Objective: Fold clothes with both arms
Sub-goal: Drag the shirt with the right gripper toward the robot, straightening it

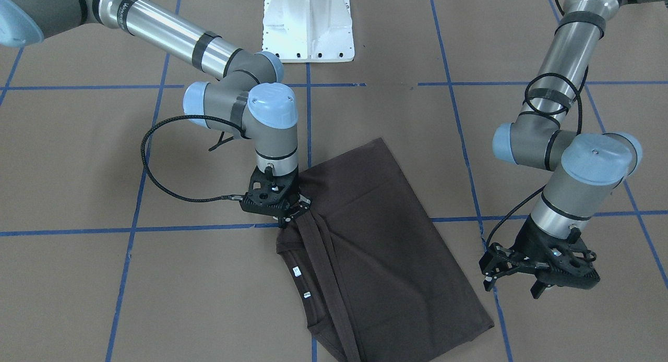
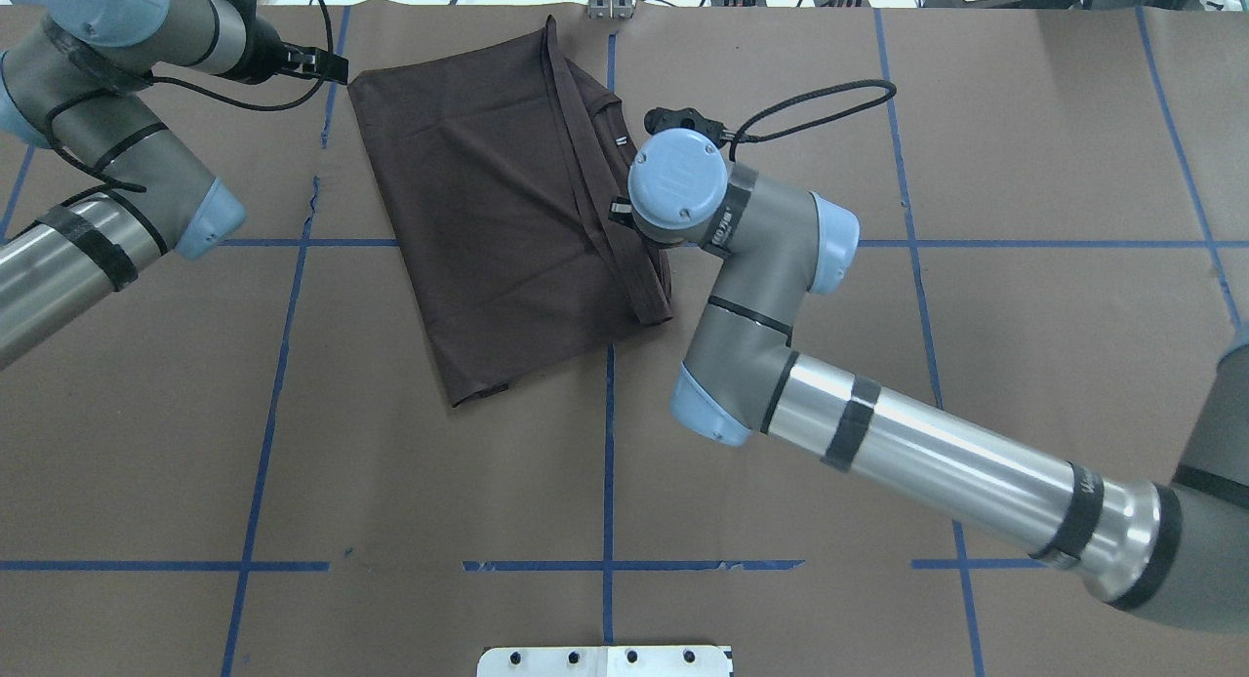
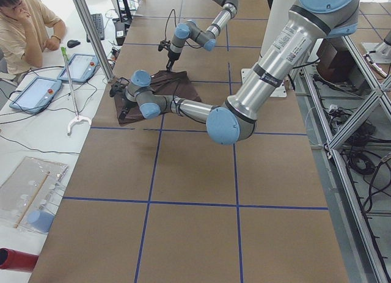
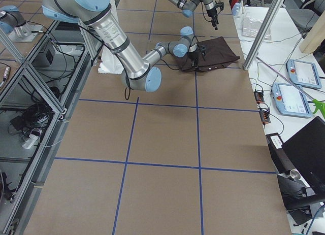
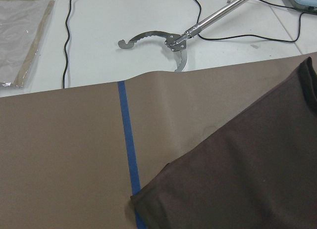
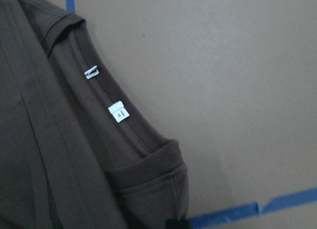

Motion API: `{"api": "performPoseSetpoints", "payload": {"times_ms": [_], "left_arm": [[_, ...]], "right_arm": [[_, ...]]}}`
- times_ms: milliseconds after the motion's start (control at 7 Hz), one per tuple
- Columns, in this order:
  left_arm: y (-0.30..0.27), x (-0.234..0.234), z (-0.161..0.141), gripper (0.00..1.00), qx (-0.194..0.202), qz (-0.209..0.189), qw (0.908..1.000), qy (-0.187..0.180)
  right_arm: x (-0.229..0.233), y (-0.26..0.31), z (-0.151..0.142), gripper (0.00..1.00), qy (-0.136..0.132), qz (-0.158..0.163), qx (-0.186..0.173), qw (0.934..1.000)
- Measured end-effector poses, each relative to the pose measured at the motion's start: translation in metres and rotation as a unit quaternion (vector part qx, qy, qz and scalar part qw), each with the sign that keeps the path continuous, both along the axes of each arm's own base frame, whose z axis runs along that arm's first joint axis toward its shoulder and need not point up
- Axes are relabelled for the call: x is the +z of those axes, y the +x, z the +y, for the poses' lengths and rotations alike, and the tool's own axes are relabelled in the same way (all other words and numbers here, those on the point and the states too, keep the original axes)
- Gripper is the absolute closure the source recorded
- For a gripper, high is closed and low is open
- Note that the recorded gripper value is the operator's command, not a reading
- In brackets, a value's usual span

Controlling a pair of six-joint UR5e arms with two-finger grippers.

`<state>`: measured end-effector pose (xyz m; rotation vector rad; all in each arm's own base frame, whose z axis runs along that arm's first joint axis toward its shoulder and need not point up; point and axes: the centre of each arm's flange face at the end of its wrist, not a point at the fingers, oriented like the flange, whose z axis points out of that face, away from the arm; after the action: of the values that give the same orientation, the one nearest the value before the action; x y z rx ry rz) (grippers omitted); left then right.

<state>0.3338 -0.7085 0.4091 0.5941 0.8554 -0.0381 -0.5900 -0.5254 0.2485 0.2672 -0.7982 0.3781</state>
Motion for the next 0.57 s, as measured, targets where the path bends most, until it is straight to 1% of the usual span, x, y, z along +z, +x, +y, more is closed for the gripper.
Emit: {"api": "performPoseSetpoints", "payload": {"times_ms": [286, 429, 571], "left_arm": [[0.004, -0.003, 0.002, 0.00, 0.003, 0.002, 1.0000, 0.002], [0.006, -0.004, 0.004, 0.00, 0.004, 0.003, 1.0000, 0.002], [0.010, -0.005, 0.006, 0.00, 0.005, 0.005, 1.0000, 0.001]], "right_arm": [[0.025, 0.023, 0.086, 1.00, 0.025, -0.014, -0.014, 0.9995], [0.038, 0.038, 0.123, 1.00, 0.035, -0.017, -0.024, 0.9990], [0.052, 0.054, 0.153, 1.00, 0.043, -0.015, -0.031, 0.9985]]}}
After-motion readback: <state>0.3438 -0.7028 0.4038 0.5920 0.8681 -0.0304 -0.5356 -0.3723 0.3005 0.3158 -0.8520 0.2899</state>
